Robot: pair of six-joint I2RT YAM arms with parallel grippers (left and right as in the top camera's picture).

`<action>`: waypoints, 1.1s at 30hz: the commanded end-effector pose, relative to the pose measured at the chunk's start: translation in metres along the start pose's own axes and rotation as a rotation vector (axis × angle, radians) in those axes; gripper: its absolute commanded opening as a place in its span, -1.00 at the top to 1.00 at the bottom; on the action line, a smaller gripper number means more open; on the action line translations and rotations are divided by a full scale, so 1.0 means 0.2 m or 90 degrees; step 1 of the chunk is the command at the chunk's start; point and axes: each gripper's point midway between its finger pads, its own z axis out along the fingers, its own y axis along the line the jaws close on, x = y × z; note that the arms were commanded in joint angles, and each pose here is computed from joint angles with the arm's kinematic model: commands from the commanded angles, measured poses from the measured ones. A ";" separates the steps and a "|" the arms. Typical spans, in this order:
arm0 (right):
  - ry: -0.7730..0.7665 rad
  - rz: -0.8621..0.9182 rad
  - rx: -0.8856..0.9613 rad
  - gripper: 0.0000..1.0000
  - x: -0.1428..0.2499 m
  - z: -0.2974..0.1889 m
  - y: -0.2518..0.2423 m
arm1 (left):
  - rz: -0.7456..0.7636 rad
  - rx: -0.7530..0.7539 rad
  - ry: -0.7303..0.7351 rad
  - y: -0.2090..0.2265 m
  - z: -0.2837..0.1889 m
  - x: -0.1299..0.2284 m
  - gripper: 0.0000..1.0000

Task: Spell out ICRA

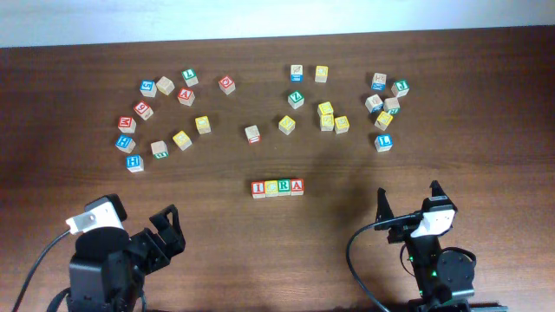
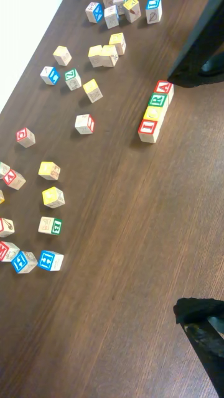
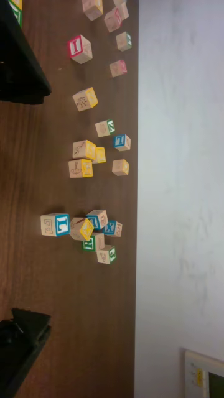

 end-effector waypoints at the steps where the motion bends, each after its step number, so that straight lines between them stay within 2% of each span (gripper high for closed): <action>1: 0.002 -0.007 0.009 -0.97 0.01 0.00 -0.01 | -0.007 -0.008 -0.004 0.01 0.00 0.00 -0.98; 33: 0.002 -0.019 0.001 -0.97 0.01 0.00 0.00 | -0.007 -0.008 -0.004 0.01 0.00 0.00 -0.98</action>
